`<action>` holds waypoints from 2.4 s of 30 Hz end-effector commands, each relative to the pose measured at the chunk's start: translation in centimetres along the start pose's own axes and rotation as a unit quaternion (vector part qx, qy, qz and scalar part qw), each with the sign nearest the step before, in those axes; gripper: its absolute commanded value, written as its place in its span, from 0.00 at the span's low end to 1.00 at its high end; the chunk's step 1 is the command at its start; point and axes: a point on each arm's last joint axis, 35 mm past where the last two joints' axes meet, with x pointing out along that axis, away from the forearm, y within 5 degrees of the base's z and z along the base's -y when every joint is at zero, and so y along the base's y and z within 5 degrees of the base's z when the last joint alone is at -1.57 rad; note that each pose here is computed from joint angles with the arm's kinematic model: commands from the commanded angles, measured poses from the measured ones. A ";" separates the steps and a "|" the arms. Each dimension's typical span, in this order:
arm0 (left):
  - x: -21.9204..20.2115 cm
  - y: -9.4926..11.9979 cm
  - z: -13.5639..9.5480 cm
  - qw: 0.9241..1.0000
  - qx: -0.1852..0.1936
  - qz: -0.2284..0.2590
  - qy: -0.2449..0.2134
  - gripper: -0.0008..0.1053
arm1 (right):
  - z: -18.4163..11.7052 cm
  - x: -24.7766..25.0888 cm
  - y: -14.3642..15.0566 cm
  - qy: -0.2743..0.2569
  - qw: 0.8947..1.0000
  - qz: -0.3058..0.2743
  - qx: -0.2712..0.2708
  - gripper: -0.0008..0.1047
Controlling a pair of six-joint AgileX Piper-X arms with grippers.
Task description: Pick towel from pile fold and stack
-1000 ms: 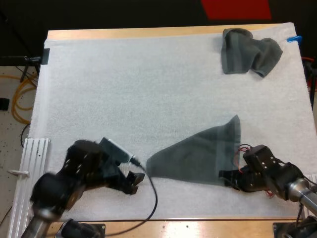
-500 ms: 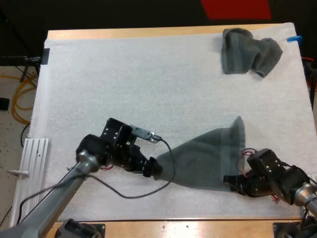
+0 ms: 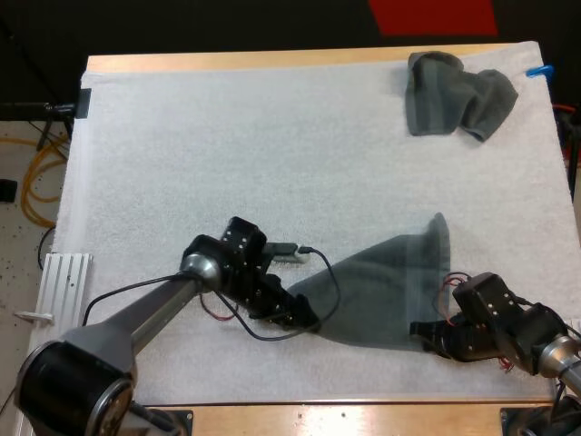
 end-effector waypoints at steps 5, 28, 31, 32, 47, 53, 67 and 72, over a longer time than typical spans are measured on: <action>1.5 -0.8 -0.2 1.000 0.017 0.007 0.020 0.35 | -0.2 0.0 -0.1 0.003 1.000 0.000 -0.001 0.01; -12.4 -13.2 -7.5 0.965 0.158 -0.089 -0.189 0.01 | 5.6 -17.7 7.6 -0.266 0.950 -0.018 -0.164 0.01; -14.2 -14.8 -8.5 0.955 0.177 -0.105 -0.215 0.01 | 5.4 -19.3 8.1 -0.263 0.950 -0.004 -0.169 0.01; -14.6 -15.1 -8.8 0.954 0.176 -0.108 -0.219 0.01 | 5.2 -19.6 8.3 -0.256 0.952 0.003 -0.169 0.01; -15.0 -13.9 -11.9 0.970 0.124 -0.058 -0.201 0.01 | 0.6 -19.4 10.8 -0.101 0.977 0.033 -0.187 0.01; -13.5 -12.1 -10.3 0.965 0.127 0.039 -0.226 0.01 | 2.1 -16.5 10.7 -0.119 0.977 -0.052 -0.171 0.01; -8.8 -5.8 1.7 0.939 0.117 0.132 -0.295 0.01 | 13.3 -3.4 6.1 -0.186 0.975 -0.068 -0.103 0.01; -8.8 -2.8 4.6 0.937 0.097 0.112 -0.316 0.01 | 15.6 -1.4 4.5 -0.190 0.978 -0.025 -0.088 0.01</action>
